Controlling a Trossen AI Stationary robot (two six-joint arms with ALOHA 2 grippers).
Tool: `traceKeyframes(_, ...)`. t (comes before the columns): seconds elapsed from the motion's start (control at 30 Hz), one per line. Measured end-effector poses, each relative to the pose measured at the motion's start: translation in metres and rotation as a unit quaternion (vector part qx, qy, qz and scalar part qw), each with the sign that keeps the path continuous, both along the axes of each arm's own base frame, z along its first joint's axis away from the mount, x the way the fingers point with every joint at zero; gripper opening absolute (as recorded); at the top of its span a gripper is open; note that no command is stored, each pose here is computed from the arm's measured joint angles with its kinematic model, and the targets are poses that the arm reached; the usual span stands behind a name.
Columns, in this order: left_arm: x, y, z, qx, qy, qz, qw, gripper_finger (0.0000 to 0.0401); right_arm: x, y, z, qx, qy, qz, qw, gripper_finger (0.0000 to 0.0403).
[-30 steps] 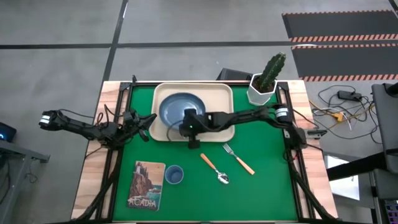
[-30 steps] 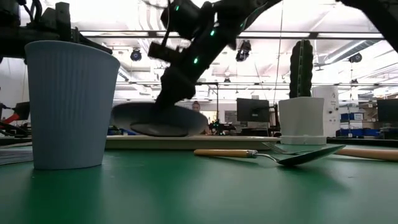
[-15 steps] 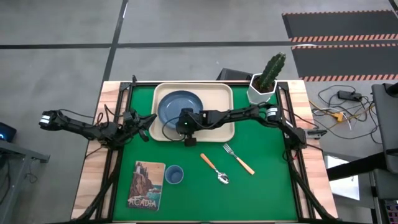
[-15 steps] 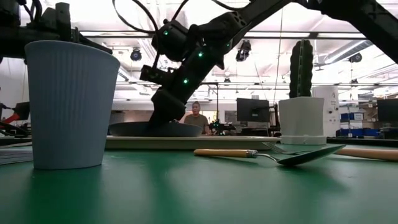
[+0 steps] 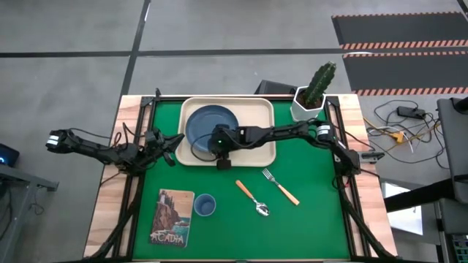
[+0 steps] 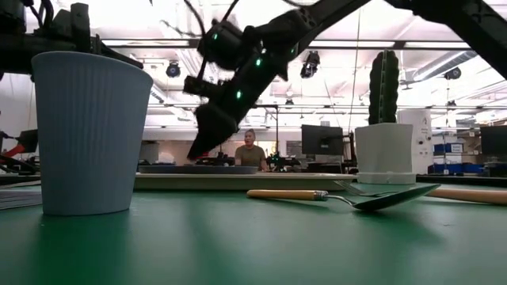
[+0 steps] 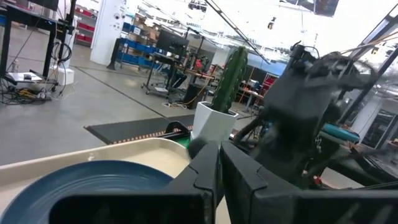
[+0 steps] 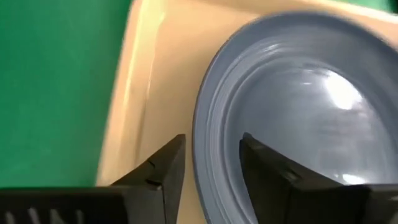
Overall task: Pick and place plate/cup/fork/spoon on tray
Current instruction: Put the blue plate on the white tray, then put the blue cup on the white tray
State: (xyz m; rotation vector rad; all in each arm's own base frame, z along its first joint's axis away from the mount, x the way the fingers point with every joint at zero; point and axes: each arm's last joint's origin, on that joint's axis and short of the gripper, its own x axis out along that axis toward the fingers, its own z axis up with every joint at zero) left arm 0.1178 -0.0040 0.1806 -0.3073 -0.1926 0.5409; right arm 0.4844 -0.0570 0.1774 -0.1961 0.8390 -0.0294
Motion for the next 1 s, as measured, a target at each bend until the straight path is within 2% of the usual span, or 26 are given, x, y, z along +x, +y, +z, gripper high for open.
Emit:
traceKeyframes(0.2, 0.0, 0.0, 0.0, 0.0, 0.0, 0.0, 1.0, 0.0, -0.016, 0.021, 0.047, 0.032, -0.015, -0.006, 0.999, 0.0157)
traceKeyframes(0.4, 0.0, 0.0, 0.0, 0.0, 0.0, 0.0, 1.0, 0.0, -0.029, 0.062, 0.082, 0.08, -0.058, 0.019, 0.995, 0.0155)
traceKeyframes(0.63, 0.0, 0.0, 0.0, 0.0, 0.002, 0.0, 1.0, 0.0, -0.027, 0.111, 0.087, 0.146, -0.097, 0.017, 0.984, 0.0154)
traceKeyframes(1.0, 0.001, 0.0, -0.002, 0.002, 0.007, 0.0, 1.0, 0.0, -0.015, 0.14, 0.071, 0.188, -0.108, 0.015, 0.976, 0.0153)
